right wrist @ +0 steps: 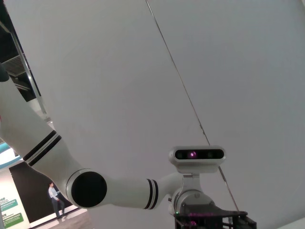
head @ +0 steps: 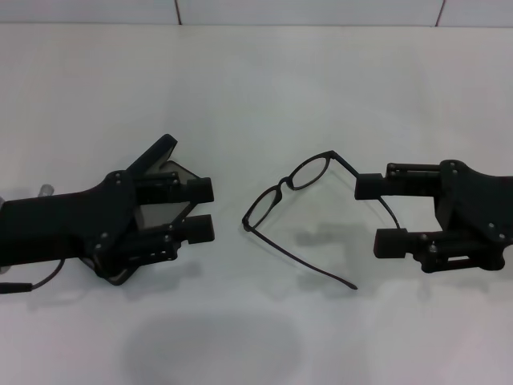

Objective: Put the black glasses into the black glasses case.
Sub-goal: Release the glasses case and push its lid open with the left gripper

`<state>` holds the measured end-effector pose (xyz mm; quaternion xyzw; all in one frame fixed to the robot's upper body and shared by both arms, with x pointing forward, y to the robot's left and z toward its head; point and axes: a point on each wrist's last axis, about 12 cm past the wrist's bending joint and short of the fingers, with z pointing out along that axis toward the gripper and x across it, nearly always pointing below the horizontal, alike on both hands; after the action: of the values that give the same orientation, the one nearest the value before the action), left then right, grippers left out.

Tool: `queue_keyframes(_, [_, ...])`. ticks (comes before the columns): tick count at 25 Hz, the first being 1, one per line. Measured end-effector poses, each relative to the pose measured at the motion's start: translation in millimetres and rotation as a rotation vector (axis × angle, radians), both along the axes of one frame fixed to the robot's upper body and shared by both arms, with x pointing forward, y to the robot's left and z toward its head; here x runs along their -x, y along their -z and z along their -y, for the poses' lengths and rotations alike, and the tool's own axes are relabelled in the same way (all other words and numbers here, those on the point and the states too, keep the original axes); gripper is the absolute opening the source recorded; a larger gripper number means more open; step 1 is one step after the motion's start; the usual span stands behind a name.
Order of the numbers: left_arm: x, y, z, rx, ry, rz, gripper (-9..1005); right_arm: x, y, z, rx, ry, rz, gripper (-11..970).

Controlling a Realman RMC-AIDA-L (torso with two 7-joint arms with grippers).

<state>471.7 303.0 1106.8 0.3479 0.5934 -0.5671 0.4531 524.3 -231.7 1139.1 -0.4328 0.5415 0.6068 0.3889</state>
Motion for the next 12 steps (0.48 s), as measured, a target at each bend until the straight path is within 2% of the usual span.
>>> queue_keyframes(12, [-2.7,0.4,-2.8,-0.012,-0.024,-0.029,518,0.9,-0.7,1.9,-0.029,0.022,0.015,735])
